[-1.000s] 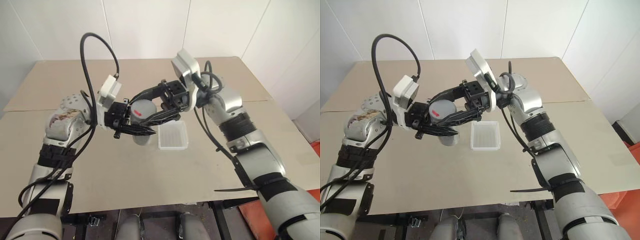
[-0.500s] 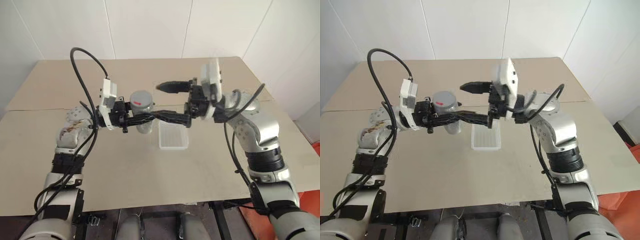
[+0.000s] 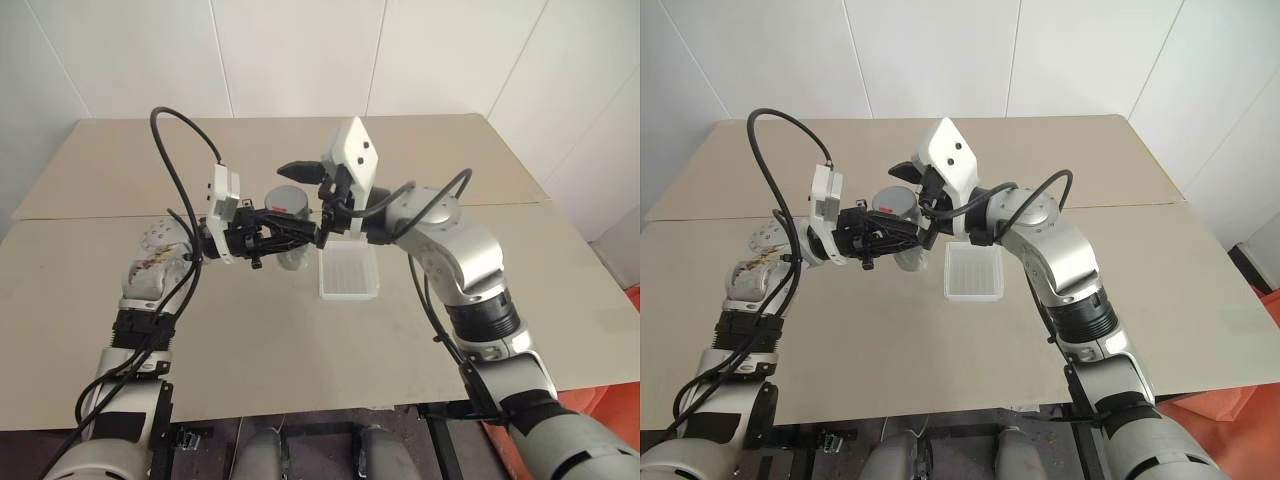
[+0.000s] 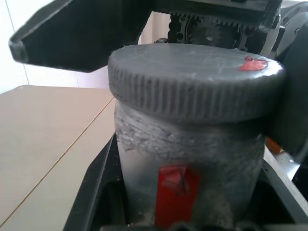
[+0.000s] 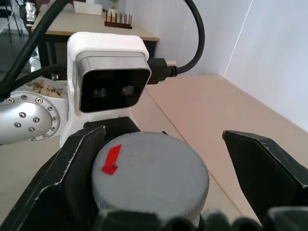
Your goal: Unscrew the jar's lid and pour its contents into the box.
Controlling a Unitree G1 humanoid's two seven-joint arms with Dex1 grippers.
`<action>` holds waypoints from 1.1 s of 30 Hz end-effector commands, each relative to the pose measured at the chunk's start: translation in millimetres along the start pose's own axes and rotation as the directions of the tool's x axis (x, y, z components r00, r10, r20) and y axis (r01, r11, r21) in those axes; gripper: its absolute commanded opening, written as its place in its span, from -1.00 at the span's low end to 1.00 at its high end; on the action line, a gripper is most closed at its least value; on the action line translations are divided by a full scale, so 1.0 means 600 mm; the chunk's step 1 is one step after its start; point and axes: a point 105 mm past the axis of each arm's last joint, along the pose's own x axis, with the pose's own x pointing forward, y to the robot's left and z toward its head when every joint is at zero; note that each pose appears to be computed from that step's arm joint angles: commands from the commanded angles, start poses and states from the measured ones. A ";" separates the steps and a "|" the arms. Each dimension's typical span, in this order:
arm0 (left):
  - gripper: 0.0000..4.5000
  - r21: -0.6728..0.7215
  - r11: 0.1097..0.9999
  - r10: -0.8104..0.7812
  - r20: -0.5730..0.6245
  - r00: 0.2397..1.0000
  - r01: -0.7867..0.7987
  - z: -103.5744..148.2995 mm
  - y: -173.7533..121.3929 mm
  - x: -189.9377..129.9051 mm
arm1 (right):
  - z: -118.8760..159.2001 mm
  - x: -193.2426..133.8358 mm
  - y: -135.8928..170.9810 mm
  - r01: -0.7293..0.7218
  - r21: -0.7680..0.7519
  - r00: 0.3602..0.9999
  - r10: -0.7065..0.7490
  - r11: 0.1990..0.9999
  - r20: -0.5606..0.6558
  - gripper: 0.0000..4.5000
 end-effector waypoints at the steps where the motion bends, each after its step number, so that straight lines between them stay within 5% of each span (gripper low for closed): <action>1: -0.14 0.066 0.996 -0.053 0.006 0.999 0.053 0.026 -0.011 -0.013 | 0.012 -0.049 -0.054 0.114 -0.005 0.993 -0.114 0.993 0.010 0.98; 14: -0.14 0.063 0.997 -0.036 -0.013 0.999 0.037 0.031 -0.013 -0.045 | 0.008 -0.118 -0.064 0.116 -0.016 0.993 -0.116 0.993 -0.007 0.98; 23: -0.14 0.045 0.997 -0.061 0.011 0.998 0.061 0.014 -0.008 -0.003 | 0.053 -0.067 0.032 -0.093 -0.037 0.993 0.095 0.995 0.063 0.98; 33: -0.14 0.051 0.994 -0.101 0.016 0.995 0.100 0.017 -0.005 0.011 | 0.045 0.000 0.013 0.022 -0.064 1.000 -0.022 0.998 0.004 0.98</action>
